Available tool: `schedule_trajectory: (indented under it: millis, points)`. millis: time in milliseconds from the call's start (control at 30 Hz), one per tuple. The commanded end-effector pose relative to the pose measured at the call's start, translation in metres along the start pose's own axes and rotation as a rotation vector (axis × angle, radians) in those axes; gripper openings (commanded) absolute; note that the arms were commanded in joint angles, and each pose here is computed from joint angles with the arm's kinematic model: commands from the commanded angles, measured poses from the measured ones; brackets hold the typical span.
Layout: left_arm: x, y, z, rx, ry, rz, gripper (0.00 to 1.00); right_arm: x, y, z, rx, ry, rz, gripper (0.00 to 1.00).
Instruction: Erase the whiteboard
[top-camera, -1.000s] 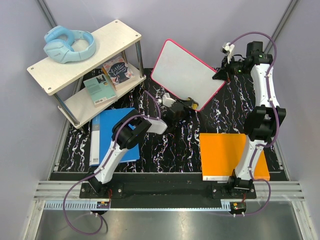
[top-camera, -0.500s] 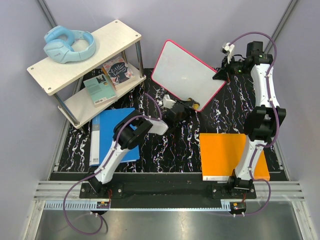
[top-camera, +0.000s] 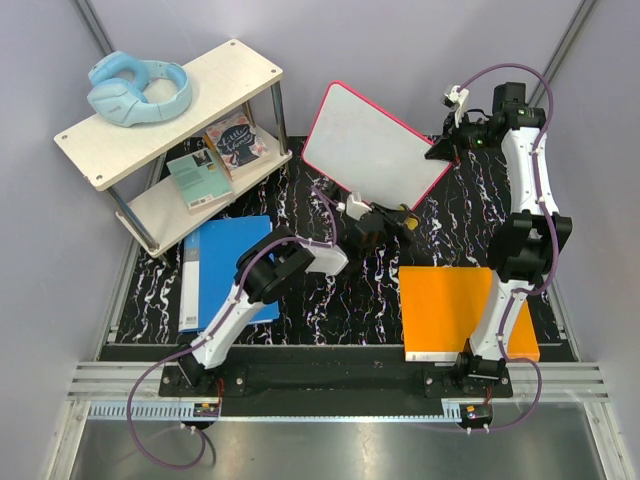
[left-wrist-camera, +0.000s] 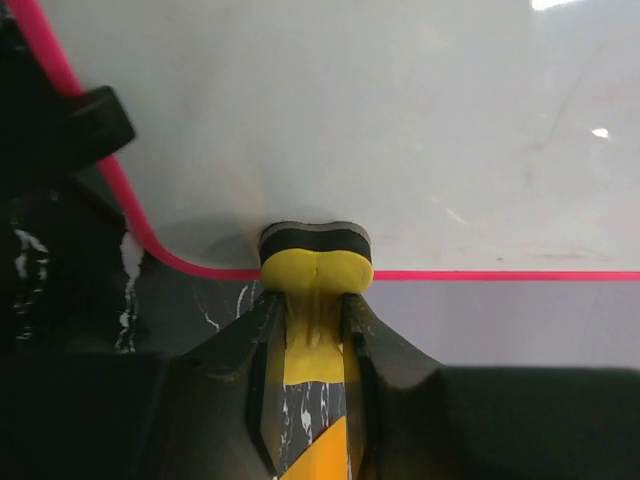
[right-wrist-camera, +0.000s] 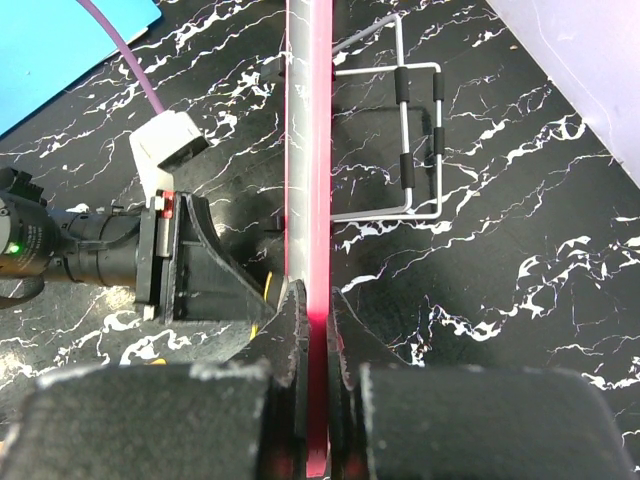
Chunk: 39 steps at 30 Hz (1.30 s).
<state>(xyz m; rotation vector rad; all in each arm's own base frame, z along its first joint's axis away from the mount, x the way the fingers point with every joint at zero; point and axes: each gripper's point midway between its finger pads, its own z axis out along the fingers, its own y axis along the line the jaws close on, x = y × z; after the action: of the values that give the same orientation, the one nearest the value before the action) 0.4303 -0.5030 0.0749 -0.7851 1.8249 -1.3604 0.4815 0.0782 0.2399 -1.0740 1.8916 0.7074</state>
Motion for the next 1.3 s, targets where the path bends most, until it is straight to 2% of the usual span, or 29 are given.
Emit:
schedule_trajectory:
  millis: [0,200,233,300,367,400,467,533,600,867,933,1167,1233,1267]
  points:
    - [-0.026,-0.063,0.007,0.184,-0.026,0.005,0.00,0.092,0.086,0.033,-0.276,0.346,0.386,0.00]
    - [-0.082,-0.107,-0.014,0.303,-0.092,0.079,0.00,0.091,0.086,0.032,-0.274,0.347,0.382,0.00]
    - [-0.093,-0.131,-0.027,0.338,-0.111,0.121,0.00,0.091,0.086,0.032,-0.274,0.348,0.384,0.00]
    - [-0.115,-0.144,-0.056,0.345,-0.166,0.137,0.00,0.090,0.085,0.033,-0.271,0.346,0.383,0.00]
    - [-0.131,-0.138,-0.070,0.290,-0.216,0.212,0.00,0.091,0.085,0.033,-0.273,0.349,0.390,0.00]
    - [-0.139,-0.147,-0.087,0.274,-0.227,0.248,0.00,0.089,0.084,0.033,-0.271,0.345,0.388,0.00]
    - [-0.154,-0.128,-0.097,0.137,-0.274,0.442,0.00,0.090,0.084,0.034,-0.273,0.348,0.397,0.00]
    - [-0.173,-0.130,-0.110,0.060,-0.342,0.589,0.00,0.089,0.083,0.034,-0.271,0.345,0.394,0.00]
    - [-0.182,-0.110,-0.114,-0.027,-0.339,0.645,0.00,0.089,0.083,0.034,-0.271,0.345,0.400,0.00]
    - [-0.205,-0.049,-0.112,-0.224,-0.306,0.733,0.00,0.093,0.075,0.039,-0.247,0.365,0.435,0.07]
    - [-0.213,-0.042,-0.107,-0.267,-0.321,0.755,0.00,0.093,0.073,0.040,-0.241,0.366,0.439,0.14]
    - [-0.242,-0.044,-0.096,-0.309,-0.377,0.775,0.00,0.092,0.067,0.041,-0.234,0.371,0.440,0.22]
    - [-0.247,-0.042,-0.092,-0.321,-0.380,0.788,0.00,0.089,0.069,0.050,-0.247,0.391,0.413,0.21]
    - [-0.251,-0.042,-0.090,-0.324,-0.383,0.789,0.00,0.084,0.070,0.048,-0.249,0.399,0.405,0.16]
